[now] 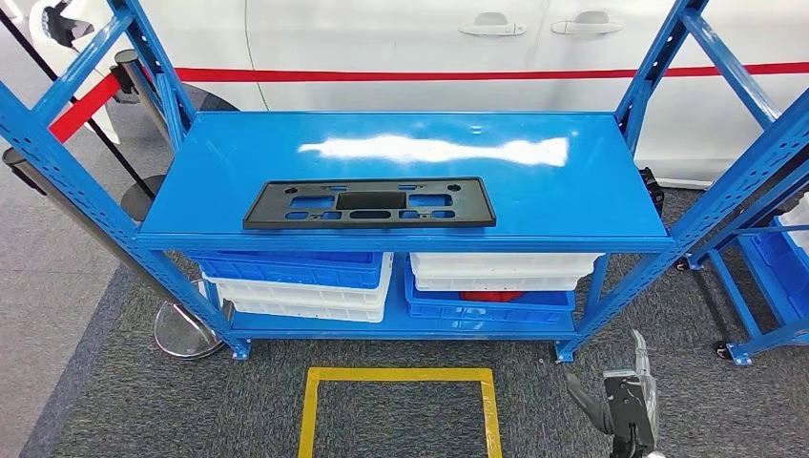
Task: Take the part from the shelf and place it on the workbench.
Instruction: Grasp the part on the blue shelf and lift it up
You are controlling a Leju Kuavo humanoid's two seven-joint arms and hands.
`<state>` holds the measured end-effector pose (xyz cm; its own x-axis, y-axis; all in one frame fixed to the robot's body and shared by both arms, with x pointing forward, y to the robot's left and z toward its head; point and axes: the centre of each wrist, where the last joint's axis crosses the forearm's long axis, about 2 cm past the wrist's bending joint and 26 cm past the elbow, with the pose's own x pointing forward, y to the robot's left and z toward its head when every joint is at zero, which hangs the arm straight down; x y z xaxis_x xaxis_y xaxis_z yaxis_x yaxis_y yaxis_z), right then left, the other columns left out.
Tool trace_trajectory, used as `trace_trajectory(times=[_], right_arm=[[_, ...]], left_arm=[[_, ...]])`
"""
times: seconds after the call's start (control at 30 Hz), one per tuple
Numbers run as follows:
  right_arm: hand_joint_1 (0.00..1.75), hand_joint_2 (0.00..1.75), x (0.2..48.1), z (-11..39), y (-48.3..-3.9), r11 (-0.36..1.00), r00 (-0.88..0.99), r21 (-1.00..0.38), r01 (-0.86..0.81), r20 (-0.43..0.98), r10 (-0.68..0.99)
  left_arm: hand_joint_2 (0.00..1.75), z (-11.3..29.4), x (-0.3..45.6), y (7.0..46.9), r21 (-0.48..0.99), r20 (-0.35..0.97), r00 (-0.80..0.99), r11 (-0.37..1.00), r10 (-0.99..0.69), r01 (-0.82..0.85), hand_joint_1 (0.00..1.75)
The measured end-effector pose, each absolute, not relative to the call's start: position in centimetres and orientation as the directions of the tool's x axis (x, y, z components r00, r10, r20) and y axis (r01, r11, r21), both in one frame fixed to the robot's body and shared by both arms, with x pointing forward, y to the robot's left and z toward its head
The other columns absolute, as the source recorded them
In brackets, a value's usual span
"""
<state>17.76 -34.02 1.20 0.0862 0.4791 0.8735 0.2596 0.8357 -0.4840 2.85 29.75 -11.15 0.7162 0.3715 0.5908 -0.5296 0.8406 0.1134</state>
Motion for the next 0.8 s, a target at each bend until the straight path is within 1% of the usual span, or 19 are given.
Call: trace_trajectory(times=[0.2,0.4,0.57,0.8], right_arm=[[0.00,1.75,20.3,5.3,-31.9,0.810,-0.149,-0.531,0.249,0.806,0.573],[0.00,1.75,22.0,9.1,-28.5,0.810,-0.358,-0.544,0.221,0.727,0.586],[0.00,1.75,23.0,11.7,-24.9,0.836,-0.509,-0.533,0.128,0.688,0.517],[0.00,1.75,23.2,15.2,-19.4,0.853,-0.684,-0.520,-0.036,0.635,0.358]], left_arm=[[0.00,-11.2,3.0,29.5,0.110,0.607,0.703,0.837,0.371,-0.537,0.00],[0.00,-11.2,3.0,29.2,0.102,0.624,0.686,0.832,0.374,-0.546,0.00],[0.00,-11.2,3.0,28.6,0.085,0.631,0.672,0.827,0.386,-0.555,0.00],[0.00,-11.2,2.9,27.9,0.072,0.638,0.656,0.817,0.403,-0.572,0.00]])
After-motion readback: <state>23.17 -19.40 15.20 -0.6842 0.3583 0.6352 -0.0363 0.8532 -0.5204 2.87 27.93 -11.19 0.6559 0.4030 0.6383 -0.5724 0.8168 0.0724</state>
